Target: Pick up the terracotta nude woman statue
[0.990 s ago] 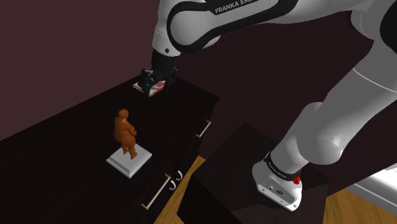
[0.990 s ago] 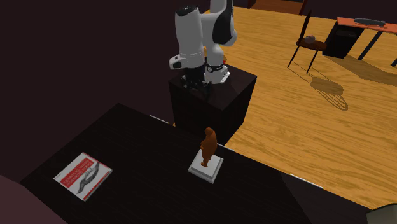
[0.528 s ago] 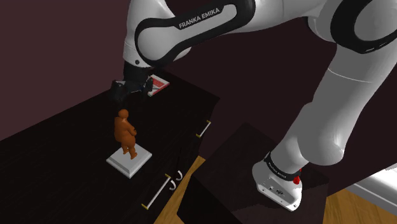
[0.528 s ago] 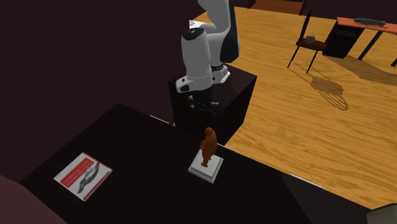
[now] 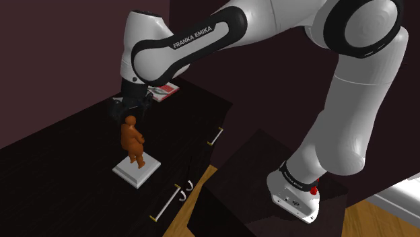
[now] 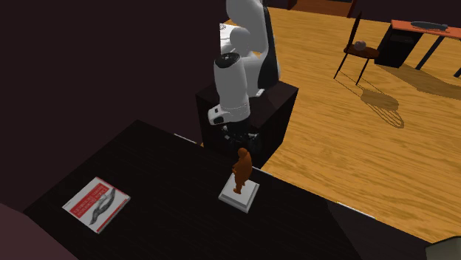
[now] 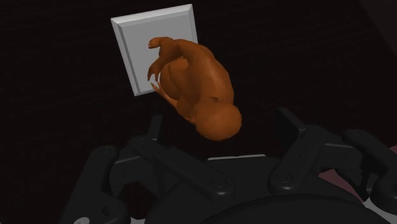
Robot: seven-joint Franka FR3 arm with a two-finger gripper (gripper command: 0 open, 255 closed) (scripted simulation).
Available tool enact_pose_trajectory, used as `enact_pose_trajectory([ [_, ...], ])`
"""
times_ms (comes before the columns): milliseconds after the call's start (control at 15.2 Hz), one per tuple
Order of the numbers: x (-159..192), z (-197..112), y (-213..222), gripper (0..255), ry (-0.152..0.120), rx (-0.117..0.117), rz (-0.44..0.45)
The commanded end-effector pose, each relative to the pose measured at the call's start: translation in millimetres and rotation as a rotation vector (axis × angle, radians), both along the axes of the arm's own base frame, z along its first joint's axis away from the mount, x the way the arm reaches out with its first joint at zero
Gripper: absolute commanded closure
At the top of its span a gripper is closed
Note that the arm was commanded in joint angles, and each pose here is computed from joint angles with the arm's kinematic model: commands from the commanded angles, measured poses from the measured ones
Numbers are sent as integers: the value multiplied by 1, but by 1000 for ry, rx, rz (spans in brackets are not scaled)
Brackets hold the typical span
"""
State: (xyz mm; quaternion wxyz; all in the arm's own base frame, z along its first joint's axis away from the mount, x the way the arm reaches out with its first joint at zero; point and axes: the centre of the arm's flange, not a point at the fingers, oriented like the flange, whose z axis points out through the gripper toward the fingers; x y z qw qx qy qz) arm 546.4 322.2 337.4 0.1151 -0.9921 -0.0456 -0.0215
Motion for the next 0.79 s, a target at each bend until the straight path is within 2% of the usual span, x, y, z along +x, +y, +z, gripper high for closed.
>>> enact_pose_trajectory([
  [0,2,-11,1,0,-1,0,0],
  [198,2,-20,1,0,-1,0,0],
  [264,2,-19,0,255,0,0,0],
  [726,2,-20,0,255,0,0,0],
])
